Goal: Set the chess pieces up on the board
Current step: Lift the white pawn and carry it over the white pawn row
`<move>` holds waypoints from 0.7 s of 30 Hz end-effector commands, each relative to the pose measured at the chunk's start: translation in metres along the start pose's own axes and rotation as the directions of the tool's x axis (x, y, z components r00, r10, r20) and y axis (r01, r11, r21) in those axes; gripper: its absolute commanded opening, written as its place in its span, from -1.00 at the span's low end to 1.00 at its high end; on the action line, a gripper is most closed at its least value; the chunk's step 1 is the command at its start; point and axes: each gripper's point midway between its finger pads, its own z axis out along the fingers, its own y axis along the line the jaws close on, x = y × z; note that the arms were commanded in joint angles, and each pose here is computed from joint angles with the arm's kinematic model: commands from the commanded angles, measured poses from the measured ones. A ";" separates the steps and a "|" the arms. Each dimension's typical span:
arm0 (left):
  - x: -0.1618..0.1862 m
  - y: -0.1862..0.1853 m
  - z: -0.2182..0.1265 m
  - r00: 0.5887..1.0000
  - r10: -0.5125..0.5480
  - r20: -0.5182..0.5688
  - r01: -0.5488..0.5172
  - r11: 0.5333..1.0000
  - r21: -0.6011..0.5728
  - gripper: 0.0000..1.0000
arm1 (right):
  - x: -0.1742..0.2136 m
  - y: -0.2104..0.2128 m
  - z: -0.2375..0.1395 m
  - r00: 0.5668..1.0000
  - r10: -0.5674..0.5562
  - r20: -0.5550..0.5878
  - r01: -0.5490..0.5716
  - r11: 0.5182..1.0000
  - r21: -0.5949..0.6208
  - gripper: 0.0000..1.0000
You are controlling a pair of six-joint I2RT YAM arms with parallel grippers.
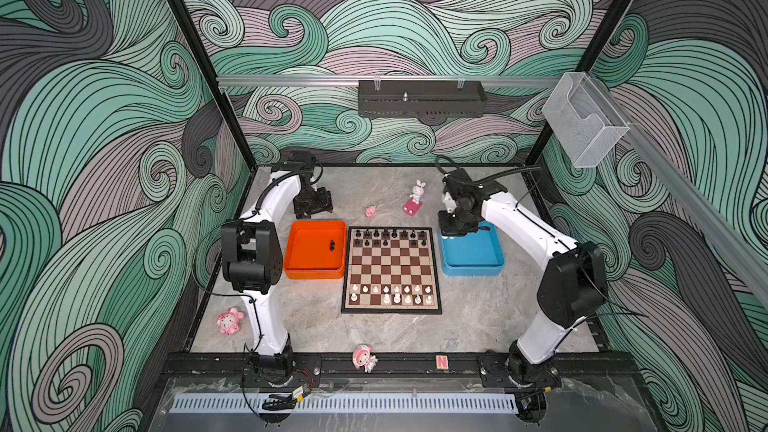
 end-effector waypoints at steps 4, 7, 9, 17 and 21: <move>-0.009 0.021 0.004 0.998 -0.067 -0.002 0.067 0.998 0.006 0.49 | 0.026 0.094 -0.014 0.987 -0.163 0.004 0.162 0.985 -0.059 -0.81; -0.012 0.033 0.004 0.996 -0.093 0.000 0.093 0.996 -0.004 0.49 | 0.039 0.135 -0.010 0.969 -0.247 0.001 0.246 0.965 -0.089 -0.81; -0.015 0.041 0.004 0.993 -0.117 -0.001 0.117 0.993 -0.002 0.49 | 0.048 0.155 -0.005 0.955 -0.296 -0.009 0.294 0.951 -0.101 -0.81; -0.024 0.077 0.000 0.973 -0.231 0.006 0.231 0.973 0.026 0.49 | 0.085 0.196 0.025 0.911 -0.406 -0.072 0.395 0.909 -0.130 -0.81; -0.026 0.090 -0.003 0.962 -0.272 0.009 0.271 0.962 0.036 0.50 | 0.102 0.202 0.037 0.900 -0.424 -0.103 0.409 0.902 -0.141 -0.81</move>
